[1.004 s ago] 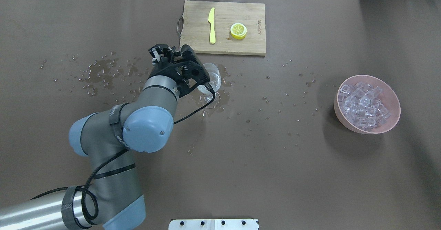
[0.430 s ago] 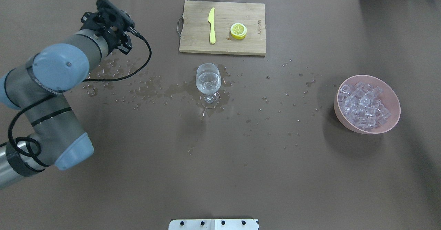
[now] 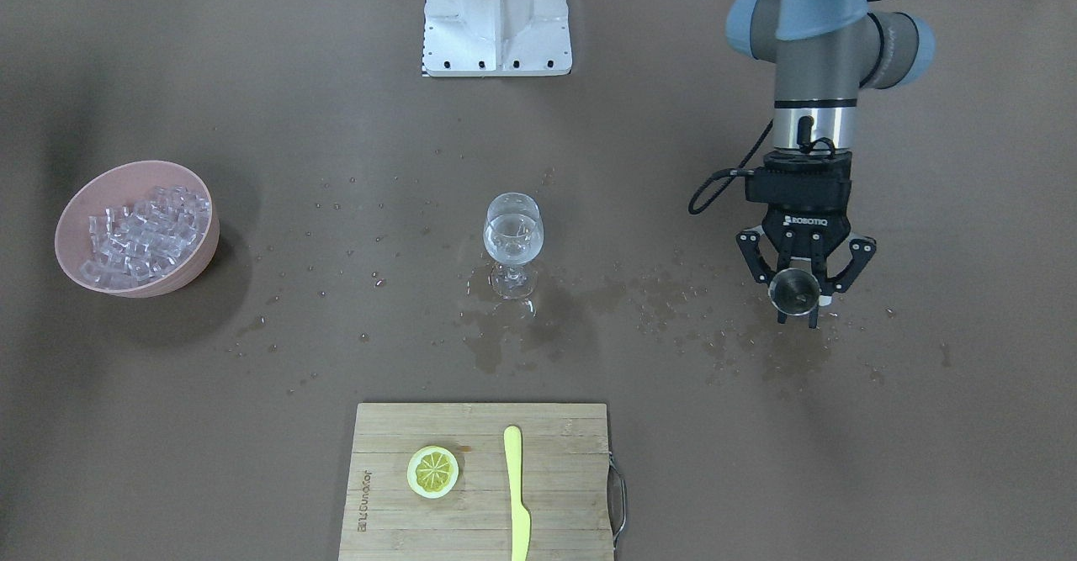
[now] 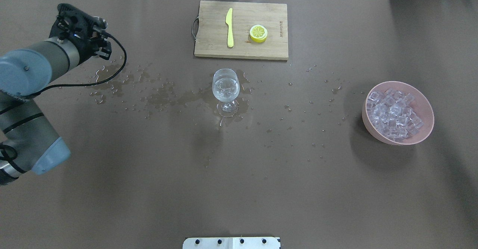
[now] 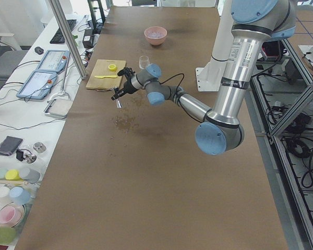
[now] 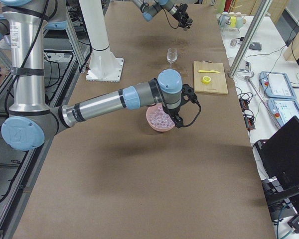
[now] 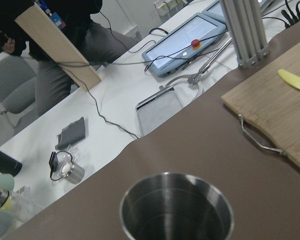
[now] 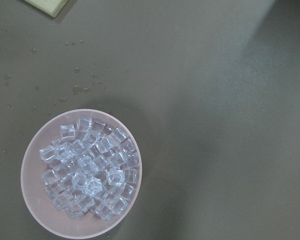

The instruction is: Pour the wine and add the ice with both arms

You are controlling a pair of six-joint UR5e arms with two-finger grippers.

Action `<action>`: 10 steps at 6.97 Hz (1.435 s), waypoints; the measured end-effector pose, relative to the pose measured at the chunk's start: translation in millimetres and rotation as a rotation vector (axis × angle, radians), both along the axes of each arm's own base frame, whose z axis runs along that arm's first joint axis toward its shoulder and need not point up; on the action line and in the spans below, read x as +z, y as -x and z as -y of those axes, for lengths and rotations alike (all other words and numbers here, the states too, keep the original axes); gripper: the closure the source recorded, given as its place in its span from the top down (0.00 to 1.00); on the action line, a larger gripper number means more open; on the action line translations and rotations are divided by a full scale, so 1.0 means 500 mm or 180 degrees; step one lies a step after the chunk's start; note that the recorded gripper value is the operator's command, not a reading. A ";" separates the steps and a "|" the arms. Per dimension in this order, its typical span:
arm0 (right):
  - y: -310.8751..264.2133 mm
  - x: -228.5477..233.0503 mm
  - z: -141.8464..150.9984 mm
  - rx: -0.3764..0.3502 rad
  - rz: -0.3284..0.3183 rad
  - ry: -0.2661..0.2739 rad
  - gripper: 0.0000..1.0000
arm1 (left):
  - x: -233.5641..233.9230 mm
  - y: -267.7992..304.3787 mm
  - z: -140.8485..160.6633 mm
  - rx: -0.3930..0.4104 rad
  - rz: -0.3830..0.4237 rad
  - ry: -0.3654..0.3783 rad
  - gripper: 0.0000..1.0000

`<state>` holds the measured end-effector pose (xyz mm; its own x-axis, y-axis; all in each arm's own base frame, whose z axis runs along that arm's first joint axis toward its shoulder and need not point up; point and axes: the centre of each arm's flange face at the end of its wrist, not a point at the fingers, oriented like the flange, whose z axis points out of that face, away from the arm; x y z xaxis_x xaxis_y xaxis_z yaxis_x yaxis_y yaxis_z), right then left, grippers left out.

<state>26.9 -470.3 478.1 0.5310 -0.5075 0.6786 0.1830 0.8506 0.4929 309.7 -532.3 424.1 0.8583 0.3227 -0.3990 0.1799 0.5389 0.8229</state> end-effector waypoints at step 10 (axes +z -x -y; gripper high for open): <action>0.000 -0.008 -0.018 0.0125 0.0040 0.0170 1.00 | 0.305 0.145 0.014 -0.0102 -0.0947 0.0116 0.00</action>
